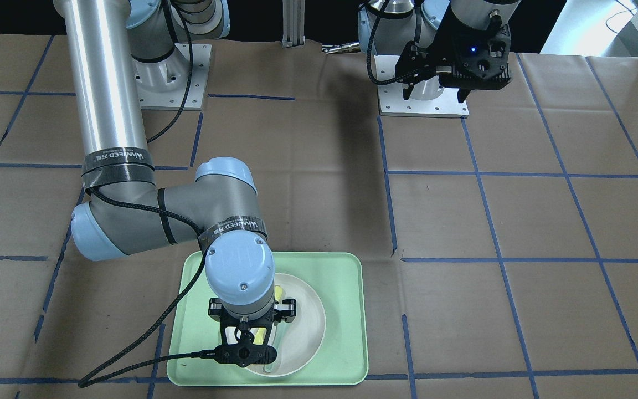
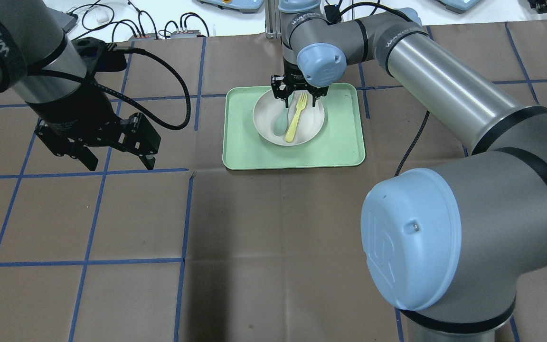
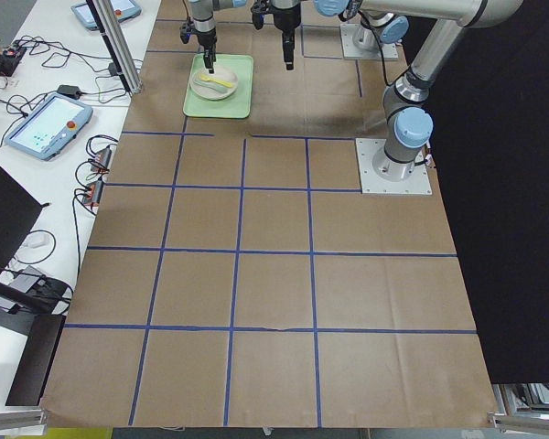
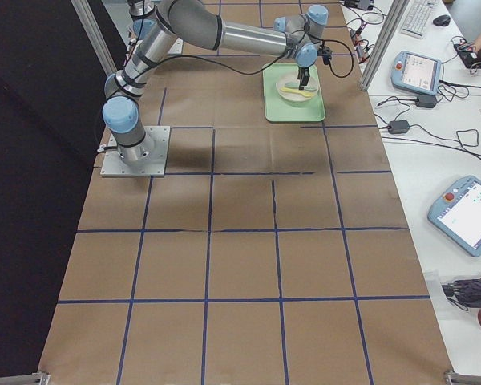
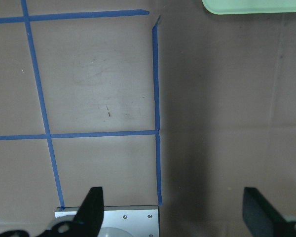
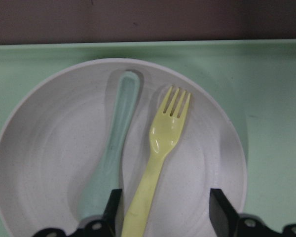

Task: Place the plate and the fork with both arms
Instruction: 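Lower the right gripper and close it on the yellow fork handle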

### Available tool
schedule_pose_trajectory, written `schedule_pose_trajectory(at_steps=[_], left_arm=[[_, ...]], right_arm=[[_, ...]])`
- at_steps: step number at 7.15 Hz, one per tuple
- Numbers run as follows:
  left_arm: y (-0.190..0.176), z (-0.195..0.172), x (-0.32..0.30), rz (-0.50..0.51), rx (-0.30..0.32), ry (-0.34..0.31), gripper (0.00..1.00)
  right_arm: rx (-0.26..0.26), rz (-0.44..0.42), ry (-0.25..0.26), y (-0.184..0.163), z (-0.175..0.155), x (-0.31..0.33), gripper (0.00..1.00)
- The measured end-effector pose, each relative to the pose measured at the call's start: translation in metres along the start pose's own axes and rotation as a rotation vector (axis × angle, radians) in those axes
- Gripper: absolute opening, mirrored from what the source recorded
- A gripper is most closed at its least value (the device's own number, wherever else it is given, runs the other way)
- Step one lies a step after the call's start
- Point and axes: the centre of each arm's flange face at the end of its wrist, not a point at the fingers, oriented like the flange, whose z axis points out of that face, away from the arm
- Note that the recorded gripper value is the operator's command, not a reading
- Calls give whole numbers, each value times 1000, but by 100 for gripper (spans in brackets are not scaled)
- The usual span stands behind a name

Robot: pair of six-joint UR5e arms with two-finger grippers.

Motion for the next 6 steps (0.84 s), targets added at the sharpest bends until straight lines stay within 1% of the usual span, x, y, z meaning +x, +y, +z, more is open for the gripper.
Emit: schedule_pose_trajectory(at_steps=[1, 6], left_arm=[[0, 0, 0, 1, 1, 0, 100], [0, 1, 0, 9, -2, 0, 100]], right_arm=[[-4, 9, 0, -1, 4, 0, 50], [-7, 75, -2, -6, 24, -2, 49]])
